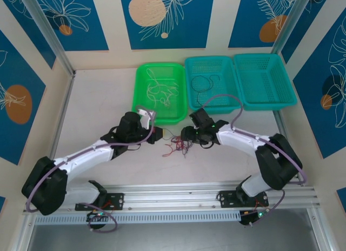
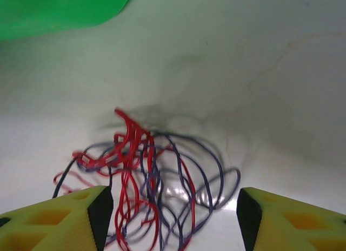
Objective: Untangle the cables
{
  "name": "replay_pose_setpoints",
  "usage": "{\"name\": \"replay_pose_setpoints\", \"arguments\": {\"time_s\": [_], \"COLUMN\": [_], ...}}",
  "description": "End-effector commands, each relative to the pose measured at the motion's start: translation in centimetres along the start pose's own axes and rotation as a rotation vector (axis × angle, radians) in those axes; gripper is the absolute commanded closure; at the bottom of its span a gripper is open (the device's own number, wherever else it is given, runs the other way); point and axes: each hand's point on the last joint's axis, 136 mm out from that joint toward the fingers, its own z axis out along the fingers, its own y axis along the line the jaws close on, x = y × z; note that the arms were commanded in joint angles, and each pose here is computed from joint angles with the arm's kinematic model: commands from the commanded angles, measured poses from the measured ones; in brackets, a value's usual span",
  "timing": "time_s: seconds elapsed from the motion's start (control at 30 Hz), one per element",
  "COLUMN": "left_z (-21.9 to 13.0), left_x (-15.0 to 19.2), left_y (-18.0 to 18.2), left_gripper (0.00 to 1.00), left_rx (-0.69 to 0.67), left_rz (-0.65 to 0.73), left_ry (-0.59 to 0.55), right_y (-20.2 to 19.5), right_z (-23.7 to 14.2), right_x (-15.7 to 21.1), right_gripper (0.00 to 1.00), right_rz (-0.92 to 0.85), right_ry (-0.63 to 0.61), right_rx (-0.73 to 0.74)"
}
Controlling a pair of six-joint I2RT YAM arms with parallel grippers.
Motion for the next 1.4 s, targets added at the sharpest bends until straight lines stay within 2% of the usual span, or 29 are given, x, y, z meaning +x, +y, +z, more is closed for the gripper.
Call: {"name": "replay_pose_setpoints", "arguments": {"time_s": [0.0,0.07,0.2,0.27,0.33,0.43,0.47,0.63,0.8,1.17,1.37], "left_z": [-1.2,-1.6,-2.2,-2.4,-2.7,-3.7,-4.2,-8.4,-12.0,-14.5,-14.8], "left_x": [0.9,1.3,1.2,1.0,0.9,0.8,0.8,0.4,0.1,-0.9,-1.0], "left_y": [0.8,1.0,0.9,1.0,1.3,2.6,3.4,8.2,10.3,12.1,12.7], "left_gripper": [1.0,1.0,1.0,1.0,1.0,1.0,1.0,1.0,1.0,1.0,1.0], "left_rx": [-0.048,-0.053,-0.059,-0.067,-0.087,-0.171,-0.217,-0.496,-0.616,-0.679,-0.669], "left_rz": [0.004,0.006,0.011,0.018,0.023,0.012,-0.002,-0.087,-0.13,-0.179,-0.208], "left_ry": [-0.014,-0.018,-0.035,-0.045,-0.056,-0.086,-0.1,-0.216,-0.308,-0.355,-0.353], "right_y": [1.6,1.9,2.5,2.3,1.6,0.0,-0.4,-4.7,-10.8,-22.4,-25.5], "right_z": [0.8,1.8,3.9,4.6,5.2,5.1,4.9,2.6,-1.7,-10.2,-13.5], "right_x": [-2.3,-2.5,-2.0,-1.6,-1.2,-0.8,-0.7,-0.9,-1.8,-3.0,-2.6], "right_gripper": [0.37,0.38,0.47,0.55,0.67,0.94,0.99,1.0,1.0,1.0,1.0], "right_rz": [0.018,0.01,0.001,0.006,0.024,0.048,0.054,0.107,0.261,0.653,0.784], "right_ry": [-0.077,-0.071,-0.027,-0.012,-0.006,-0.011,-0.02,-0.092,-0.204,-0.421,-0.516], "right_rx": [-0.009,0.005,0.013,0.017,0.042,0.098,0.115,0.246,0.348,0.389,0.347]}}
